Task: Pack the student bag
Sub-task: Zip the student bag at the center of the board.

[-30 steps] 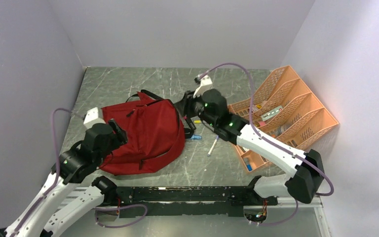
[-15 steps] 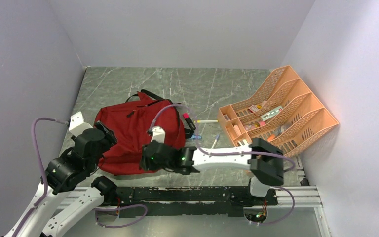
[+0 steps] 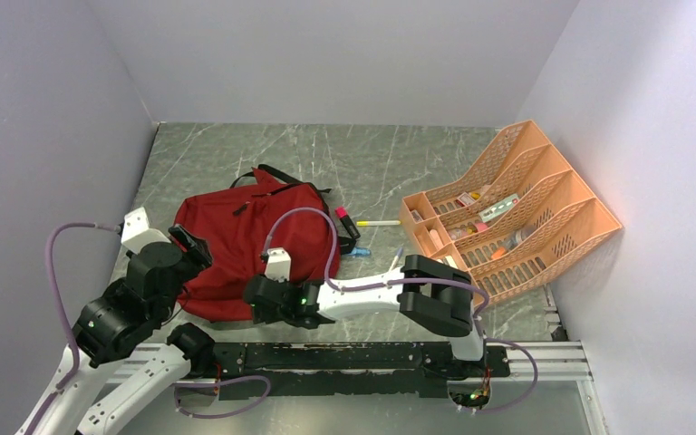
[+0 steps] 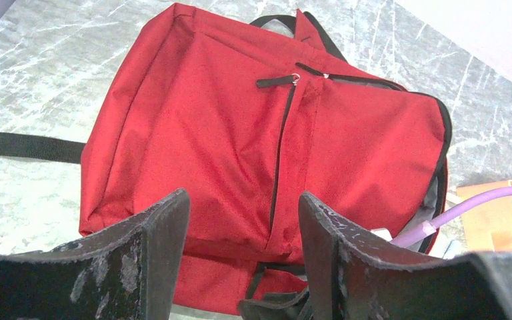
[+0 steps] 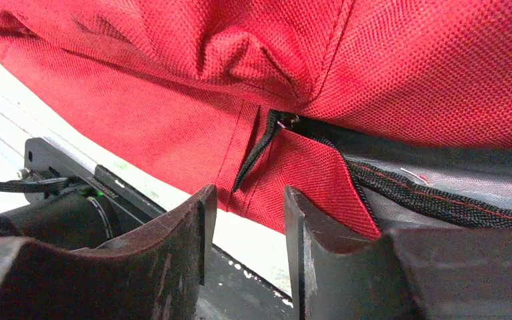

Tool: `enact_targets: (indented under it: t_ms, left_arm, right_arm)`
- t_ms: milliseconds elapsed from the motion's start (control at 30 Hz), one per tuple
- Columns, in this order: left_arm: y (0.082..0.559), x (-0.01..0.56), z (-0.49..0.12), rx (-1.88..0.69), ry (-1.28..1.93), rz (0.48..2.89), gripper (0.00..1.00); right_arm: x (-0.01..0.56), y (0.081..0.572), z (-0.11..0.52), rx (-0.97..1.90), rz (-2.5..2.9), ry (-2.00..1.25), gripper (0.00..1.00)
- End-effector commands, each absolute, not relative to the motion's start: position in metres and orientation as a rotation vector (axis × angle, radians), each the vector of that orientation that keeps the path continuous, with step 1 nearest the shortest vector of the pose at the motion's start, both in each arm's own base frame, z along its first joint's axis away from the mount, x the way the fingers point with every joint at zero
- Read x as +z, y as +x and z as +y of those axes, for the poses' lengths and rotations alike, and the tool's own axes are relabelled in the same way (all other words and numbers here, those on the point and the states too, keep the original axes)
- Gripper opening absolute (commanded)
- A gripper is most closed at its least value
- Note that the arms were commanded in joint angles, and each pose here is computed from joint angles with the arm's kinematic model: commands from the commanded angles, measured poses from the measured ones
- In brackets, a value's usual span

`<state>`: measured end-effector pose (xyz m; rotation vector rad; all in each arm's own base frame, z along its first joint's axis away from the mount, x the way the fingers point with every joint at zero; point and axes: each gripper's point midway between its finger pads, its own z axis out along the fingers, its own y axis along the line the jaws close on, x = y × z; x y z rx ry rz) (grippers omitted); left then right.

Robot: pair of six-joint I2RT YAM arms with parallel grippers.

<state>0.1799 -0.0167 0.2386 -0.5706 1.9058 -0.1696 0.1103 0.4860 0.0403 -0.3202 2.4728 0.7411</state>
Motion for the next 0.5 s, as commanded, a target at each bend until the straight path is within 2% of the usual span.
enact_targets:
  t_ms: [0,233,467]
  left_arm:
    - [0.183,0.245,-0.021,-0.206,-0.546,1.878,0.65]
    - [0.185,0.245,-0.025,-0.218,-0.521,1.882,0.65]
    - [0.186,0.246,-0.028,-0.227,-0.502,1.884,0.65]
  right_arm:
    - [0.052,0.126,0.496,0.724,2.412,-0.226,0.45]
    - [0.034,0.133,0.497,0.634,2.423,-0.216,0.45]
    - [0.019,0.135,0.492,0.564,2.445,-0.219,0.40]
